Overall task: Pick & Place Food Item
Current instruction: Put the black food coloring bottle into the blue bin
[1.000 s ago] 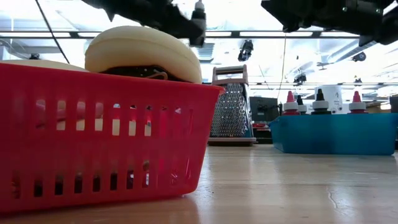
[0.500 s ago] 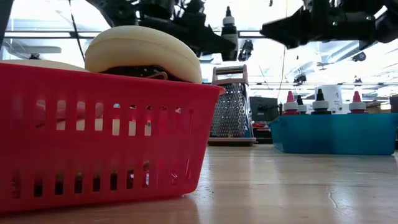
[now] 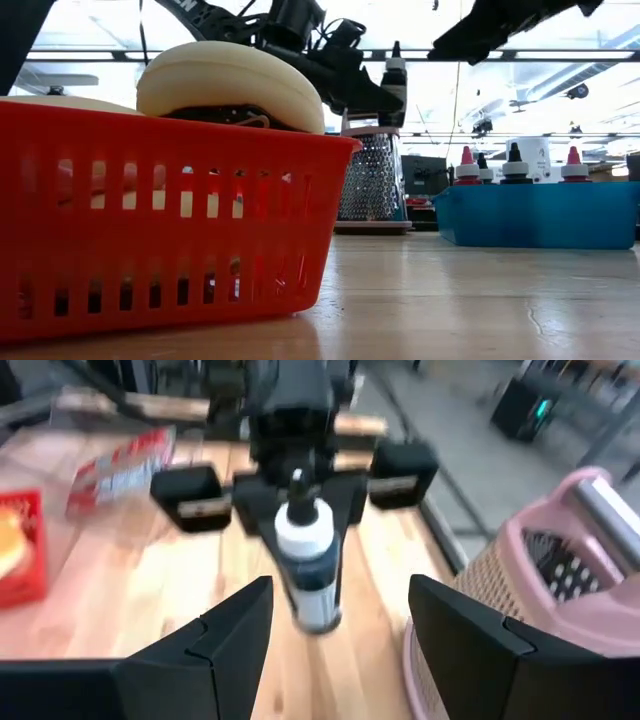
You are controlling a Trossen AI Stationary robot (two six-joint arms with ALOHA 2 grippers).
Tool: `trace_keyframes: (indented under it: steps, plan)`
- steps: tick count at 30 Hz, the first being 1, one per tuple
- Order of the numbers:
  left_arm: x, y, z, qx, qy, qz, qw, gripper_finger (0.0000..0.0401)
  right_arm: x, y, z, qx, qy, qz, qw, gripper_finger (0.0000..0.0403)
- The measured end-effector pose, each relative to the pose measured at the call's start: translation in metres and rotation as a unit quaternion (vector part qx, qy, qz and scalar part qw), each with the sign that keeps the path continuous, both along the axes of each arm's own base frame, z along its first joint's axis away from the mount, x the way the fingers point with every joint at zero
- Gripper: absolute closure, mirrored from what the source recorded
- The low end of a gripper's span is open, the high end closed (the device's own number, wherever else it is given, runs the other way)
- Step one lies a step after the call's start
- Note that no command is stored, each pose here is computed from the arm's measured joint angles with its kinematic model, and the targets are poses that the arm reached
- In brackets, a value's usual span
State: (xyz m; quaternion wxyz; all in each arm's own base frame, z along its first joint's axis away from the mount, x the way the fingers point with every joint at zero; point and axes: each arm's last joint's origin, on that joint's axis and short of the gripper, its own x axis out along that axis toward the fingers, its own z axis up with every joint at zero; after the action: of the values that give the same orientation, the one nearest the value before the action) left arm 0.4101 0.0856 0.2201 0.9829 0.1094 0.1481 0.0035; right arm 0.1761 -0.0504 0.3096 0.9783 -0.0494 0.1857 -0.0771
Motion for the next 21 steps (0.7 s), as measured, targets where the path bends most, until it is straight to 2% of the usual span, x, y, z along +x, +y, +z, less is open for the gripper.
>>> trace_keyframes:
  steps: [7,21]
  plan:
    - [-0.002,0.000,-0.002,-0.006,0.013,0.003,1.000,0.0322,0.018,-0.005,0.022,0.027,0.084,0.003,0.996,0.0172]
    - [-0.002,0.001,-0.003,-0.008,0.017,0.004,1.000,0.0322,0.072,-0.020,0.052,0.047,0.188,0.030,0.981,0.0172]
